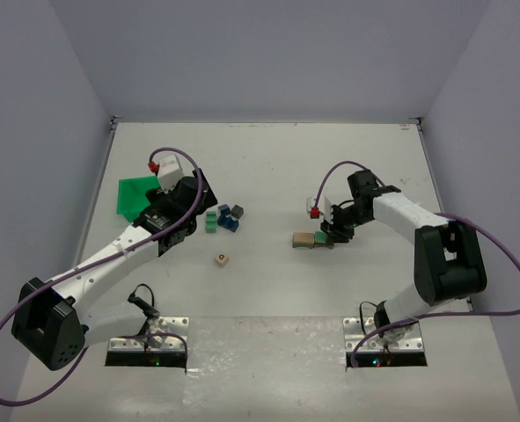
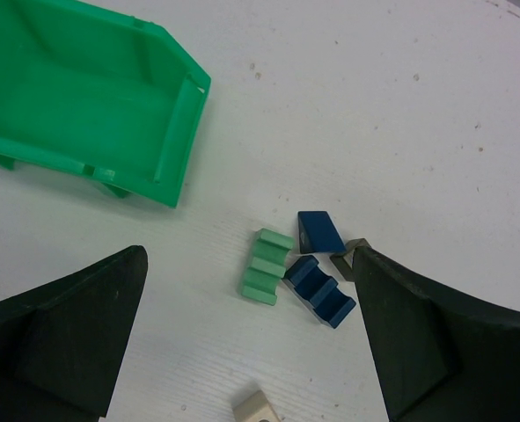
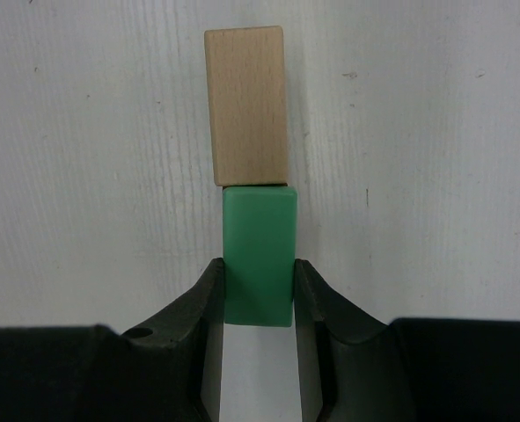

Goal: Build the wood block tower

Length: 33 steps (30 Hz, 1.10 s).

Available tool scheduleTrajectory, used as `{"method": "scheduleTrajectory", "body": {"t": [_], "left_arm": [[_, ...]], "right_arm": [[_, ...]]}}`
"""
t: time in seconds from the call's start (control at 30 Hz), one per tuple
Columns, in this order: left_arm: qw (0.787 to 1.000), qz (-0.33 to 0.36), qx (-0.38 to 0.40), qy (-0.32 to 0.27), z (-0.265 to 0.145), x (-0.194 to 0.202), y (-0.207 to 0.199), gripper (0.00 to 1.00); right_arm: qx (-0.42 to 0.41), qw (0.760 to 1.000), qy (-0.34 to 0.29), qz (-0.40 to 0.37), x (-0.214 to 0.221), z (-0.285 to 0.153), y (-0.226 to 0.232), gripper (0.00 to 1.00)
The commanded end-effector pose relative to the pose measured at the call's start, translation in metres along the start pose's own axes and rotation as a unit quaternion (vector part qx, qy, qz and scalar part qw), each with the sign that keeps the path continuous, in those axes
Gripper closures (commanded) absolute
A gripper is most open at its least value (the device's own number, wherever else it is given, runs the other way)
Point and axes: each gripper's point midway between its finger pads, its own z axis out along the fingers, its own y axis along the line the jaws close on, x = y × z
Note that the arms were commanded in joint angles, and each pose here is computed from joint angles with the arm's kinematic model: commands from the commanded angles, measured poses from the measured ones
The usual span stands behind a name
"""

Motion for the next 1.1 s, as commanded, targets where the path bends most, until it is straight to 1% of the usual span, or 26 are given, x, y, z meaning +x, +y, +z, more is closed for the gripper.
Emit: {"method": "scheduleTrajectory", "body": {"t": [0.0,0.5,0.73,0.9,1.07], "left_arm": [[1.0,-0.01,0.022,-0.012,-0.002,-0.0111,-0.015,0.0],[1.0,-0.01,0.026,-0.01,-0.0021,-0.0113,-0.0169,0.0],[1.0,-0.009,0.027,-0.009,-0.002,-0.0113,-0.0174,0.0],[1.0,-0.009,0.027,-0.008,-0.002,-0.0111,-0.0175,0.0],[1.0,-0.008,0.028,-0.008,-0.0021,-0.0111,-0.0182,0.0]], "right_arm": [[0.008,0.999,-0.021,-0.024,-0.0137,-0.0042,-0.013,0.72],[0.003,1.0,-0.013,-0.024,-0.0092,-0.0024,-0.0113,0.72],[0.002,1.0,-0.013,-0.025,-0.0083,-0.0025,-0.0106,0.69],[0.001,1.0,-0.012,-0.026,-0.0085,-0.0026,-0.0104,0.66],[-0.003,1.0,-0.015,-0.026,-0.0092,-0.0021,-0.0082,0.65]]}}
